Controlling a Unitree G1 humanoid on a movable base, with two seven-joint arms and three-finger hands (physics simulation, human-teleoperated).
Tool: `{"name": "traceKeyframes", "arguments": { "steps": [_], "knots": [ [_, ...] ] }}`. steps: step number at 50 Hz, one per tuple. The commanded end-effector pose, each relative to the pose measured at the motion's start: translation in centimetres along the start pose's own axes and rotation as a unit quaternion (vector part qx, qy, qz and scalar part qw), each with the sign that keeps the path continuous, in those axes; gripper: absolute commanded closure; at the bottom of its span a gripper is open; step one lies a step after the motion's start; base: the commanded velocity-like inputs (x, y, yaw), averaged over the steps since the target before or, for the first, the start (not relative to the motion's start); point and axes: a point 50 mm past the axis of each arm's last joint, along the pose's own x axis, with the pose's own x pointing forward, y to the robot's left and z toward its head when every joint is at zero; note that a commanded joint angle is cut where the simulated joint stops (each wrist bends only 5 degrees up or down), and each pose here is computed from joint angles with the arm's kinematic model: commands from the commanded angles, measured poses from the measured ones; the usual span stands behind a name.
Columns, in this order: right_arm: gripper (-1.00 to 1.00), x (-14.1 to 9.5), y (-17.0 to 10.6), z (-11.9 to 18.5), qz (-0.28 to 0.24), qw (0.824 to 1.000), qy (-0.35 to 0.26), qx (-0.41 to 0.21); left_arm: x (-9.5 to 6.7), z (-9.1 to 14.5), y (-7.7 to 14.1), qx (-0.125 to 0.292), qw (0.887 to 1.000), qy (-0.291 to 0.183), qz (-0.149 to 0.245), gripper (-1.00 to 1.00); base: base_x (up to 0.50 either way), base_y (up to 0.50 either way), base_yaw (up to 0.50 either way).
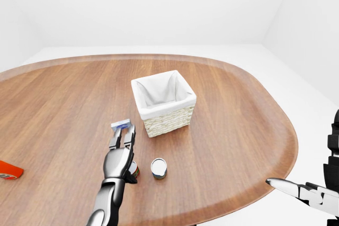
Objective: Pick up the tomato sauce, and put it in the basket.
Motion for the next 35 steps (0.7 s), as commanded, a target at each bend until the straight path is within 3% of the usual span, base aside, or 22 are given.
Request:
{"name": "traceKeyframes", "arguments": {
  "steps": [1, 25, 35],
  "knots": [
    [-1.00, 0.0, 0.0, 0.0, -0.001, 1.000, -0.003, 0.000, 0.2, -0.5, -0.8, 0.019, 1.000, 0.003, -0.011, -1.00, 0.00, 0.00, 0.00],
    [-1.00, 0.0, -0.1, 0.0, -0.001, 1.000, 0.005, -0.001, 0.5, -1.4, -2.5, 0.064, 0.997, 0.009, -0.029, -1.00, 0.00, 0.00, 0.00],
    [-1.00, 0.0, 0.0, 0.0, 0.000, 1.000, 0.004, -0.001, 0.2, -1.4, -3.4, 0.064, 0.997, 0.006, -0.051, -1.00, 0.00, 0.00, 0.00]
  ]
}}
